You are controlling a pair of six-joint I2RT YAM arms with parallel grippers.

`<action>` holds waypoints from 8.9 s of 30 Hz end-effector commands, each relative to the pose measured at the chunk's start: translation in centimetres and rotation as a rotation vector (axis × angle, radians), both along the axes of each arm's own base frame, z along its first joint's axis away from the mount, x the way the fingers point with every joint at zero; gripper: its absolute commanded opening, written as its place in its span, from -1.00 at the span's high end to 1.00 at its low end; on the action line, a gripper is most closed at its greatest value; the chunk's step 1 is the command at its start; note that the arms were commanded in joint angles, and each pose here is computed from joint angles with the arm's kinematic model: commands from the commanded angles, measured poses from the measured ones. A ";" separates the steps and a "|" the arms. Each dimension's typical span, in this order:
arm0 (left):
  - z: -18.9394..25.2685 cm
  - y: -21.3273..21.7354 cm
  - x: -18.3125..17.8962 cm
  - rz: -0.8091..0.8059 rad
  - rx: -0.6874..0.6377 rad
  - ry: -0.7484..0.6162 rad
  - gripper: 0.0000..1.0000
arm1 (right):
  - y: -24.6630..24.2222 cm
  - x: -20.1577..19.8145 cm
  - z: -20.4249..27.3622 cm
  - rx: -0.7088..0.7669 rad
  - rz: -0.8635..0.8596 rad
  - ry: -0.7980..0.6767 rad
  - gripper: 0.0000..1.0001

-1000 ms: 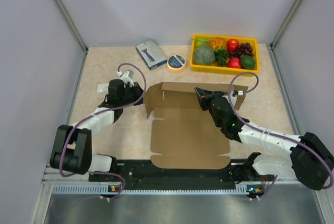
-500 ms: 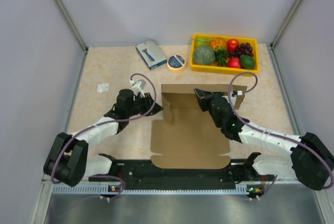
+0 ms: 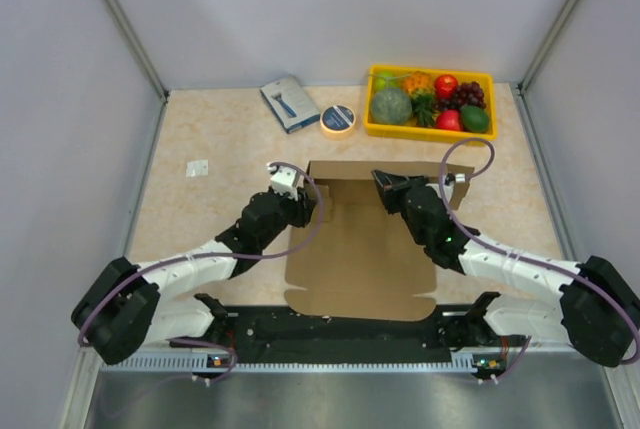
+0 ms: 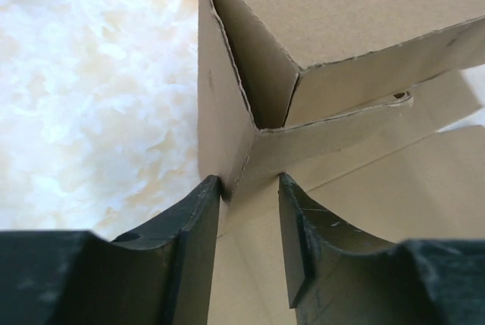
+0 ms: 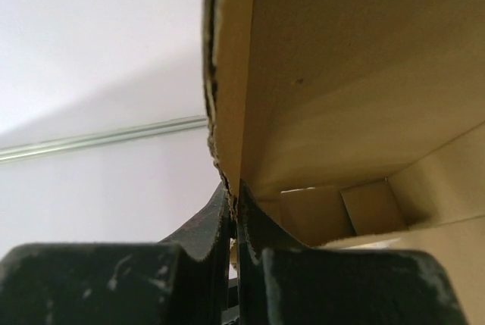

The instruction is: Fold the paper box

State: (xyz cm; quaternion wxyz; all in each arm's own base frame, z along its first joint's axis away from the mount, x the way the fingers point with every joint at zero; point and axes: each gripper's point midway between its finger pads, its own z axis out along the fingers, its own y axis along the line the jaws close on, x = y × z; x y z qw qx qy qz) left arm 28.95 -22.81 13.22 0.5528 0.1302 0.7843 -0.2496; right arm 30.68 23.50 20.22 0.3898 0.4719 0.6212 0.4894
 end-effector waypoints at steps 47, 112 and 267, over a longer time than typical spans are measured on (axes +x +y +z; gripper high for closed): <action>2.5 1.3 6.7 0.537 0.077 -0.281 0.32 | 3.1 -2.6 -3.6 -0.062 0.023 0.221 1.00; 8.8 1.2 2.1 -0.004 -0.337 0.354 -0.68 | 2.7 -0.7 -5.0 -0.223 0.128 0.140 0.76; -1.4 4.2 5.0 0.531 0.133 -0.158 1.00 | -4.2 3.3 -10.5 -0.561 0.453 -0.343 0.51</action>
